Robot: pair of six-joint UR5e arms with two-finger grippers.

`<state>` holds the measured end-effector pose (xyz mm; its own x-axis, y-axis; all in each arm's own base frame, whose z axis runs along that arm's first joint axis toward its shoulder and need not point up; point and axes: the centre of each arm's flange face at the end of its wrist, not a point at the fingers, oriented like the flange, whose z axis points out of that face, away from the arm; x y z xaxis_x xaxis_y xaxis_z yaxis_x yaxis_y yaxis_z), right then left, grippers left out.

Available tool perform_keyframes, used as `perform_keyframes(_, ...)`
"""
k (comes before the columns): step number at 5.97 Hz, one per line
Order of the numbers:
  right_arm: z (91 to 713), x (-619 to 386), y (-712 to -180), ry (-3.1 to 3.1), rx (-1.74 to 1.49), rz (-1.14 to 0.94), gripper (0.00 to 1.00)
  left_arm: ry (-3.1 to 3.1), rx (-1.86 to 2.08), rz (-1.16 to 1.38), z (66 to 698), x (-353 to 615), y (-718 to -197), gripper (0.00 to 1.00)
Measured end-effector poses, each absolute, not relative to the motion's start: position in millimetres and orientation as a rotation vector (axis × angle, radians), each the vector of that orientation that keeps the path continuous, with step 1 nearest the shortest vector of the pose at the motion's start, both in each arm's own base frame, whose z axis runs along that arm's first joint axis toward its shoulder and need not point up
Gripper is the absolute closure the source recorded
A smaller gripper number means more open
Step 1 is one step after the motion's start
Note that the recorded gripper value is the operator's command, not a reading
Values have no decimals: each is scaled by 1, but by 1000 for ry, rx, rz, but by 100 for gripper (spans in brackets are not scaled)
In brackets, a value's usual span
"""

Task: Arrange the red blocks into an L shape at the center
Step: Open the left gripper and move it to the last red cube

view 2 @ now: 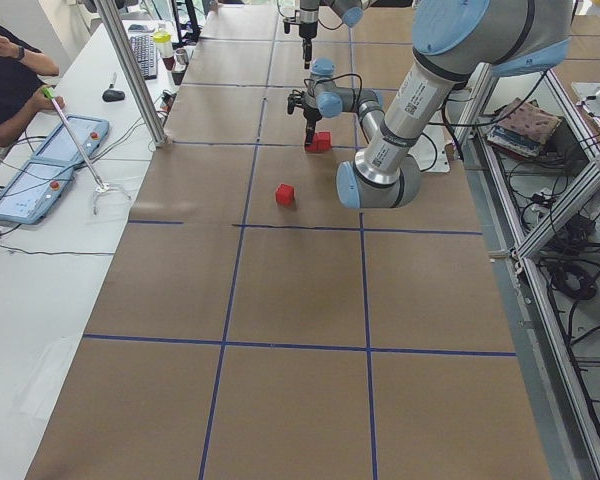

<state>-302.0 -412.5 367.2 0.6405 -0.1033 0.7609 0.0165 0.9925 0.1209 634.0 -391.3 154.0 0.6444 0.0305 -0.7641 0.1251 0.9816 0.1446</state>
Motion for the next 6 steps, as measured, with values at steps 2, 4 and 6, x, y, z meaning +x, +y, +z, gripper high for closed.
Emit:
perform_keyframes(2,366,-294,-416,-878,108,-59,0,937,256,-64,155,554,-399,6)
perform_keyframes(4,366,-281,-421,-892,96,-40,0,904,353,47,197,485,-415,6)
perform_keyframes(6,366,-275,-423,-897,86,-24,0,853,324,180,262,425,-450,5)
